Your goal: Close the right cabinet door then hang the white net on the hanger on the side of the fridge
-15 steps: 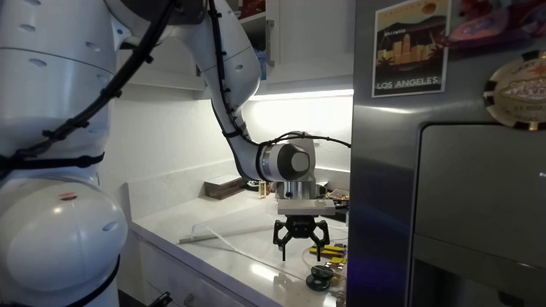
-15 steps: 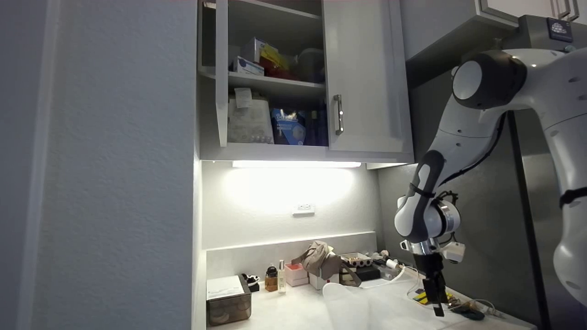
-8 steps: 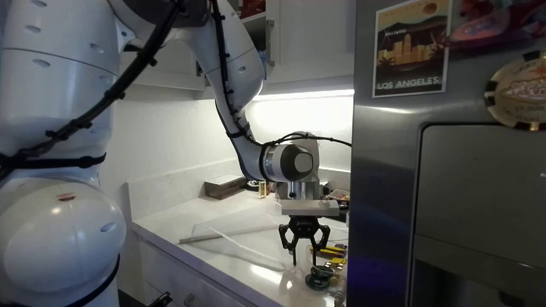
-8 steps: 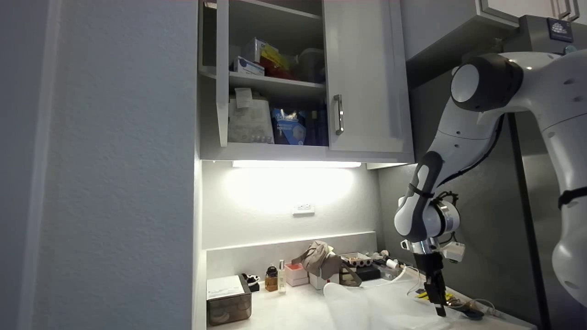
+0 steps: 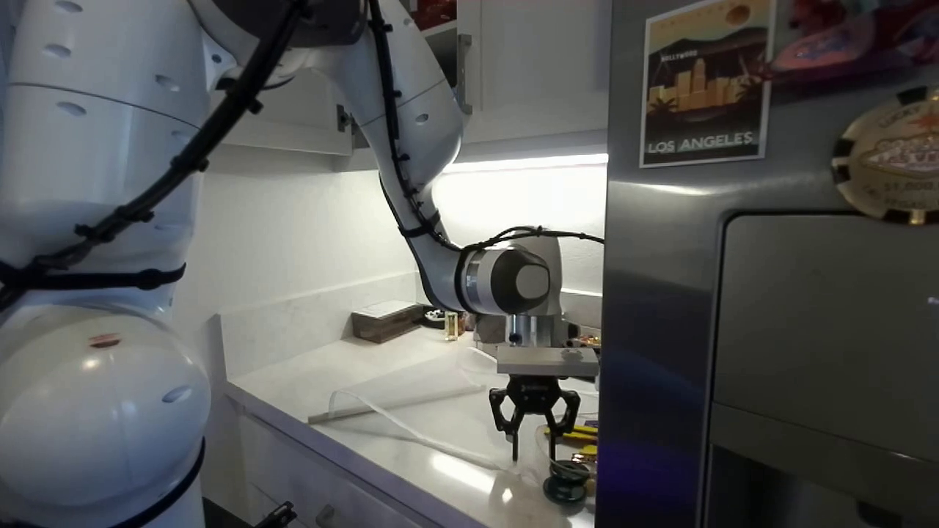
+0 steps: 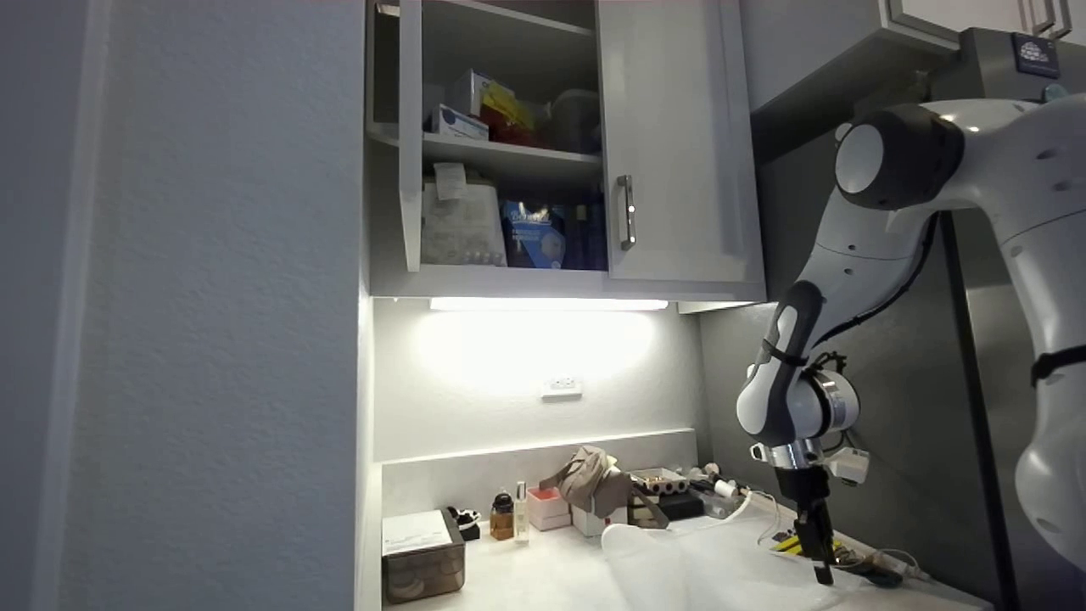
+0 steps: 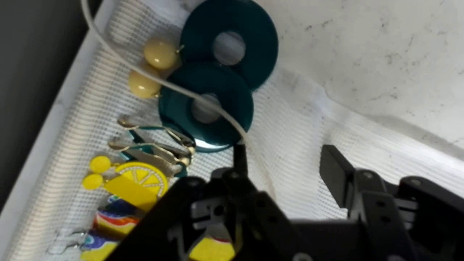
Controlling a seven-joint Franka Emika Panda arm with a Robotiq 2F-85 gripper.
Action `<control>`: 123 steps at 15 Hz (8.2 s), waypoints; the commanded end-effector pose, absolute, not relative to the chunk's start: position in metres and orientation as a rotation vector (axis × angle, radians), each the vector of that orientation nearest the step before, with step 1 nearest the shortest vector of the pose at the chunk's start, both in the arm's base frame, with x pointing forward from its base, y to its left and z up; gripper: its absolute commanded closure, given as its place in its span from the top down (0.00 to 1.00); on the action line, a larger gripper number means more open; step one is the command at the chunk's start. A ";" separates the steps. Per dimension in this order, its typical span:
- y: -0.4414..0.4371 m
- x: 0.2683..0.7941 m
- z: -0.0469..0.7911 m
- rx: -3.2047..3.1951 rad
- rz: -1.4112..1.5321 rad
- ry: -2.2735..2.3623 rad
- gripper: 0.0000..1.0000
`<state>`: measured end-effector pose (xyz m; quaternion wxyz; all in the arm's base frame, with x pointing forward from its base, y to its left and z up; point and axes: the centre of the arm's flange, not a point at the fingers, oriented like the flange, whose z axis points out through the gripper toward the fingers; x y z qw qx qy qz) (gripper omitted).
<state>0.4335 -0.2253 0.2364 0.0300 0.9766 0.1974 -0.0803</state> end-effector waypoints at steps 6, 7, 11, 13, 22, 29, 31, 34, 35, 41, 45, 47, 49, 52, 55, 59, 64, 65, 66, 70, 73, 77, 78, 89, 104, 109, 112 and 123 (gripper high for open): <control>-0.221 0.445 0.232 3.021 -0.249 0.653 1.00; -0.218 0.447 0.232 3.022 -0.246 0.659 1.00; -0.220 0.447 0.236 3.023 -0.231 0.663 1.00; -0.222 0.448 0.234 3.023 -0.230 0.659 0.80; -0.223 0.455 0.240 3.013 -0.214 0.648 0.65; -0.221 0.455 0.239 3.017 -0.231 0.651 1.00; -0.221 0.455 0.239 3.017 -0.227 0.656 1.00; -0.222 0.456 0.240 3.018 -0.225 0.656 1.00; -0.222 0.456 0.241 3.019 -0.224 0.657 1.00; -0.223 0.462 0.257 3.079 -0.159 0.642 1.00; -0.225 0.463 0.255 3.094 -0.163 0.625 1.00; -0.226 0.461 0.251 3.101 -0.172 0.616 1.00; -0.235 0.455 0.247 3.106 -0.181 0.609 1.00; -0.241 0.452 0.244 3.112 -0.193 0.595 1.00; -0.243 0.451 0.243 3.115 -0.192 0.590 0.74; -0.241 0.451 0.241 3.116 -0.195 0.587 0.53; -0.240 0.453 0.244 3.110 -0.185 0.585 0.15; -0.239 0.454 0.245 3.108 -0.185 0.584 0.07; -0.239 0.454 0.244 3.108 -0.184 0.586 0.01; -0.236 0.455 0.245 3.106 -0.182 0.590 0.00; -0.234 0.458 0.252 3.101 -0.173 0.586 0.00; -0.224 0.474 0.284 3.063 -0.103 0.613 0.00; -0.220 0.480 0.297 3.049 -0.074 0.626 0.00; -0.159 0.523 0.416 2.939 0.194 0.753 0.00; -0.146 0.451 0.527 2.983 0.305 0.678 0.00; -0.147 0.400 0.569 3.006 0.342 0.646 0.00; -0.143 0.367 0.588 3.014 0.347 0.633 0.00; -0.139 0.325 0.652 2.933 0.475 0.399 0.00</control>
